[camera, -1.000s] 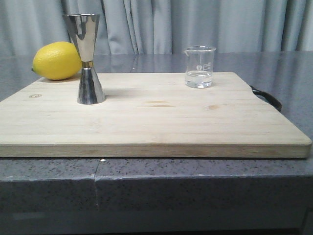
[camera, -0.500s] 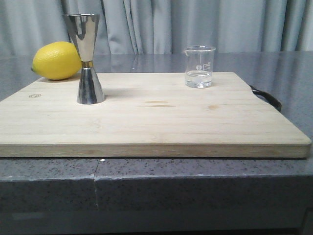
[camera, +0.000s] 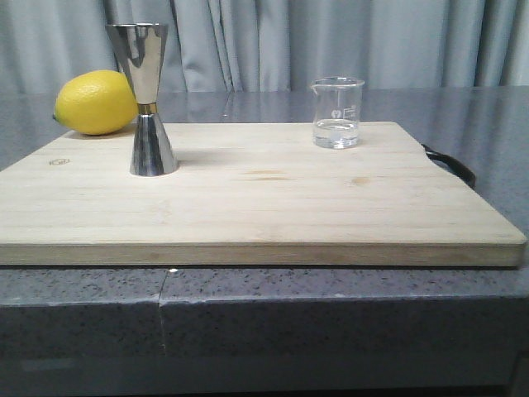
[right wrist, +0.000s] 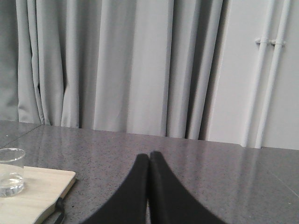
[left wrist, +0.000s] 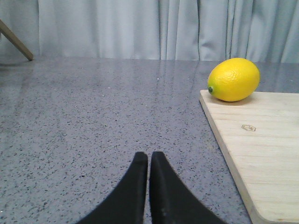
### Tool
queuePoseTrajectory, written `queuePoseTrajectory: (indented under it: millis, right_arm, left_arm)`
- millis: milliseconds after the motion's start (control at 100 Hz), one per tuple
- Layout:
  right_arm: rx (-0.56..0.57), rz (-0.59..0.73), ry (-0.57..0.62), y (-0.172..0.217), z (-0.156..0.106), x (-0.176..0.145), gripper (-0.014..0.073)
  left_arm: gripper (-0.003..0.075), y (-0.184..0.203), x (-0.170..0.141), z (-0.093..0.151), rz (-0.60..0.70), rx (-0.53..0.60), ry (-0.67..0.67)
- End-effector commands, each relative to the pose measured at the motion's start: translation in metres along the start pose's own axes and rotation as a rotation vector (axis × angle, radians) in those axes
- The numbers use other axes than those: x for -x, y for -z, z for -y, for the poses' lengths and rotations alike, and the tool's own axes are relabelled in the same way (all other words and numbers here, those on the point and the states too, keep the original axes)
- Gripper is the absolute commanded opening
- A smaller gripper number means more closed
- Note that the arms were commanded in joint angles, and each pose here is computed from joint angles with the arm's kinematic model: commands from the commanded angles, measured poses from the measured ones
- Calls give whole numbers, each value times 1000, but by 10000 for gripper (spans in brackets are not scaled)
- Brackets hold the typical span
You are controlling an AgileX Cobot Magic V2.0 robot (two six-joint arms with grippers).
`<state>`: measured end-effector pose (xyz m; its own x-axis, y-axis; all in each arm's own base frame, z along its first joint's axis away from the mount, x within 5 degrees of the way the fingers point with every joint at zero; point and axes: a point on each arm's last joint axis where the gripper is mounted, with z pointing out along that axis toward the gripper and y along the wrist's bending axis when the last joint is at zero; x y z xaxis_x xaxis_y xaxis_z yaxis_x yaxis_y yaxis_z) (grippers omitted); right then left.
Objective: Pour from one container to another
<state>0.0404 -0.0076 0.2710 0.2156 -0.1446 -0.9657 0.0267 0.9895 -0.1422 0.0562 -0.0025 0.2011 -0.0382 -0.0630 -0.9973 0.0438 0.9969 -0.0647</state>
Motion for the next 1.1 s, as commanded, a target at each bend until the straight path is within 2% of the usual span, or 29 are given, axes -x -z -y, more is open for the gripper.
queuePoseTrajectory:
  millis: [0, 50, 150, 240, 280, 350, 460, 540, 670, 1090]
  right_arm:
    - [13, 50, 23, 2, 0, 10, -57]
    - [1, 32, -9, 2, 1, 8, -57]
    - [-12, -114, -184, 3, 1, -5, -57]
    - [56, -216, -151, 4, -6, -16, -57]
    - [91, -211, -92, 4, -9, -17, -57]
    - [128, -162, -61, 2, -13, -19, -57]
    - [129, -48, -104, 0, -17, -24, -57]
    - [108, -14, -151, -1, -18, -34, -57]
    - [56, -35, -239, -1, -18, -52, -57]
    - [41, -96, -222, 0, -20, -65, -57]
  left_arm:
    - [-19, 0, -4, 0, 68, -16, 6]
    - [-20, 0, -4, 0, 68, -16, 6]
    - [-20, 0, -4, 0, 68, -16, 6]
    - [-20, 0, -4, 0, 68, -16, 6]
    - [-20, 0, -4, 0, 68, -16, 6]
    - [-20, 0, -4, 0, 68, -16, 6]
    - [-20, 0, -4, 0, 68, -16, 6]
    - [-19, 0, -4, 0, 68, -16, 6]
    - [-20, 0, -4, 0, 68, -16, 6]
    - [-19, 0, -4, 0, 68, -16, 6]
